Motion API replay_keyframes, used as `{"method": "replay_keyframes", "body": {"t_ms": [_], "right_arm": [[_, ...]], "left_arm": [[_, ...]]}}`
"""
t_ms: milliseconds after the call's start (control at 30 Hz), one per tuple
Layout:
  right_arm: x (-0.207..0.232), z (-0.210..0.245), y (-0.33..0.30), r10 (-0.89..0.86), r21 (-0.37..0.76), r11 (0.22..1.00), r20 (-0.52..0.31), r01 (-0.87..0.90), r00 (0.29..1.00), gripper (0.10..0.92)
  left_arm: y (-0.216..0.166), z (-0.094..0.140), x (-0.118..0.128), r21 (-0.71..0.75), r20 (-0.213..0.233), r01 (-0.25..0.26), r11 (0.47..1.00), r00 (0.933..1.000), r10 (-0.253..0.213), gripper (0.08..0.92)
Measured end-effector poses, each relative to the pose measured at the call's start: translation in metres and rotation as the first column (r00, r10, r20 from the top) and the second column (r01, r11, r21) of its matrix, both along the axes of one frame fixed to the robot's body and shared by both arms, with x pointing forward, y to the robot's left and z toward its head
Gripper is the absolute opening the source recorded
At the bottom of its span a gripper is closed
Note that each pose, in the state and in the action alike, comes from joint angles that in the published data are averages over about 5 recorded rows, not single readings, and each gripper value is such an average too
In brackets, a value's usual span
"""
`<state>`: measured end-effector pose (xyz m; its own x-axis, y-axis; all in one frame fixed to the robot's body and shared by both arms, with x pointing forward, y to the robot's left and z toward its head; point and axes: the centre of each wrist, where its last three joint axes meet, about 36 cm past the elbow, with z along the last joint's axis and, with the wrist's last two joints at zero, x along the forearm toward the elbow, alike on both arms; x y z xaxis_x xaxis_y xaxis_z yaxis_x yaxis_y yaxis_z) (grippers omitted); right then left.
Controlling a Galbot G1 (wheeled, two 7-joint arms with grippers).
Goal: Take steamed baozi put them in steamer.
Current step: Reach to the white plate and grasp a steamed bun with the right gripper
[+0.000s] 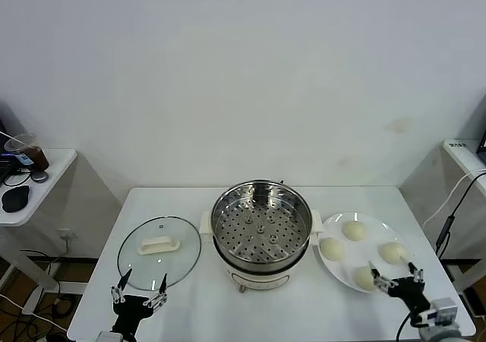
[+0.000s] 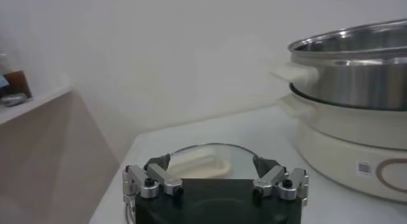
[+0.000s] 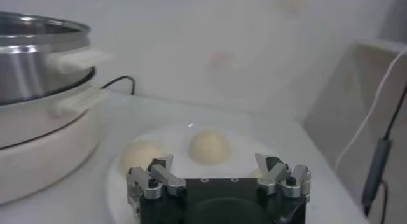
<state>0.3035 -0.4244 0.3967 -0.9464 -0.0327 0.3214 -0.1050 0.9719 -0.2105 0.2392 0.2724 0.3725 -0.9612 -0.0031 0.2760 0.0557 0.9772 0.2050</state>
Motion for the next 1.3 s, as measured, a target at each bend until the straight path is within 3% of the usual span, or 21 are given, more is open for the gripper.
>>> {"method": "replay_keyframes", "body": {"t_ms": [300, 467, 633, 1000, 1300], "right_arm": [[0.065, 0.061, -0.039, 0.182, -0.251, 0.95, -0.041, -0.187, 0.982, 0.823], [0.121, 0.102, -0.056, 0.328, -0.402, 0.839, -0.162, -0.365, 0.931, 0.823], [0.18, 0.134, -0.057, 0.44, -0.483, 0.681, -0.331, -0.551, 0.835, 0.823], [0.293, 0.141, -0.022, 0.491, -0.45, 0.3, -0.684, -0.841, 0.54, 0.823], [0.343, 0.11, -0.007, 0.418, -0.337, 0.168, -0.827, -0.927, 0.376, 0.823]], "left_arm": [[-0.005, 0.0, -0.002, 0.002, 0.0, -0.004, 1.0, 1.0, 0.004, 0.823], [-0.007, 0.004, -0.005, 0.007, 0.002, -0.01, 1.0, 0.9999, 0.01, 0.823], [-0.01, 0.005, -0.008, 0.009, 0.002, -0.015, 1.0, 0.9999, 0.015, 0.823], [-0.012, 0.006, -0.007, 0.005, 0.01, -0.031, 0.999, 0.9995, 0.031, 0.823], [-0.008, 0.004, -0.008, 0.016, -0.004, -0.044, 0.999, 0.999, 0.044, 0.823]]}}
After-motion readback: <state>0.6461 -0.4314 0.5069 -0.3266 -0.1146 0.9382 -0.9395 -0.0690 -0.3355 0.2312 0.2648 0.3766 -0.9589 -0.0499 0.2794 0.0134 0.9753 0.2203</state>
